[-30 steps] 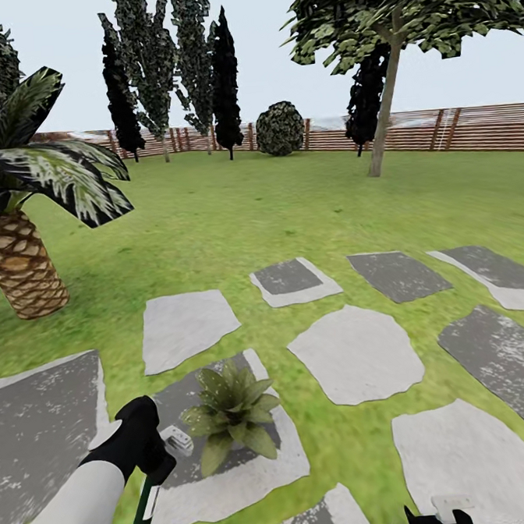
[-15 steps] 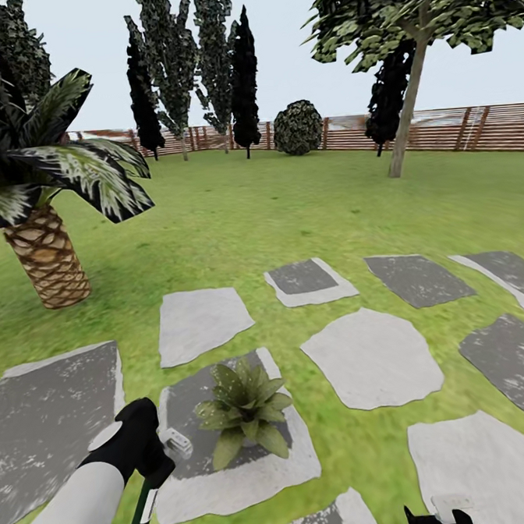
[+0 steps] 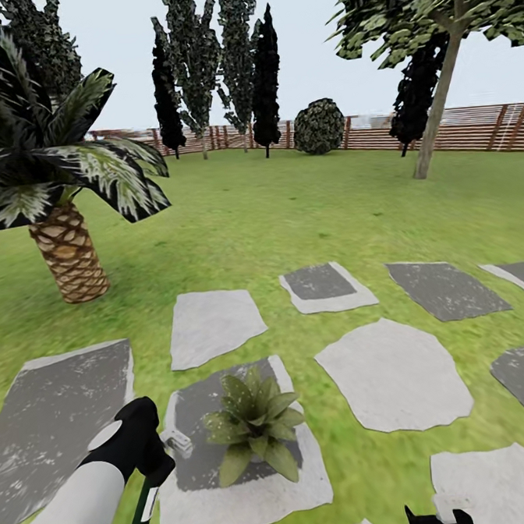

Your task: Pick up the pesticide atomizer in the garden and spray insectifuge to fully cover both potted plants in the garden.

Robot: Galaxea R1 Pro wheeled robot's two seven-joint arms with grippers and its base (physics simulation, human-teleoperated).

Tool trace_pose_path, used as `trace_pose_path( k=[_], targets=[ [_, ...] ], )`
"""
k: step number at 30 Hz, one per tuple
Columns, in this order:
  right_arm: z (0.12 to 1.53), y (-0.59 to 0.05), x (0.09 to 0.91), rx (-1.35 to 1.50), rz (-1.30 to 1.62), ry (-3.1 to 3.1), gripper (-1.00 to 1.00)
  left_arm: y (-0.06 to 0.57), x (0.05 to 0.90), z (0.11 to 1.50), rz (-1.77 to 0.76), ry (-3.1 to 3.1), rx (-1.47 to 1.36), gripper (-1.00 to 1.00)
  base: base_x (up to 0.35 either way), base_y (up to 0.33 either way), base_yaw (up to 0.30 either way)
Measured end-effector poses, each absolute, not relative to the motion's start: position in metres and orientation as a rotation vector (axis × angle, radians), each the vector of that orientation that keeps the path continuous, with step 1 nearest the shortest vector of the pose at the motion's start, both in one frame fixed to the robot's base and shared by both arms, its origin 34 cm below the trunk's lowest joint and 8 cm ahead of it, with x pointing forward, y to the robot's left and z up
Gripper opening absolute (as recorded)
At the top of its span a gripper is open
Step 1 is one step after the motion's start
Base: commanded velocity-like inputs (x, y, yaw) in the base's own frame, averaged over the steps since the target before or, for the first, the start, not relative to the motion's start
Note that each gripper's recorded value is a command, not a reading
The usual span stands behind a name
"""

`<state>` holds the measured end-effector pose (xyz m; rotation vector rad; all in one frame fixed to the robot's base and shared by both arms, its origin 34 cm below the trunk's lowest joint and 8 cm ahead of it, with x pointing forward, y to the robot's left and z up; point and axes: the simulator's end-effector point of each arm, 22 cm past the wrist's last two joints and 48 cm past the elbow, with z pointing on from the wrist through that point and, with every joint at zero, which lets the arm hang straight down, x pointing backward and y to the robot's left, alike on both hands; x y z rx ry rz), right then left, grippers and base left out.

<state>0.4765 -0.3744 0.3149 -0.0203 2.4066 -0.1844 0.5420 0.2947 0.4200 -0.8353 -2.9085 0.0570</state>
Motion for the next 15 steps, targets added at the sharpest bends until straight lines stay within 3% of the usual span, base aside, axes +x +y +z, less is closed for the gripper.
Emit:
trace_pose_path(
  k=[4,9,15],
  targets=[
    [0.315,-0.375,0.4763,-0.02,-0.185,2.407,1.0,0.2941,0.5416,0.4193,0.058,-2.91,-0.834,-1.0,0.018,-0.219,0.0],
    [0.3149,-0.3746,0.4763,-0.02,-0.185,2.407,1.0,0.2958,0.5422,0.4197,0.052,-2.91,-0.833,-1.0,0.001,-0.041,0.004],
    [0.3148,-0.3743,0.4764,-0.02,-0.184,2.407,1.0,0.2969,0.5426,0.4198,0.047,-2.911,-0.834,-1.0,0.011,-0.002,0.206]
  ],
)
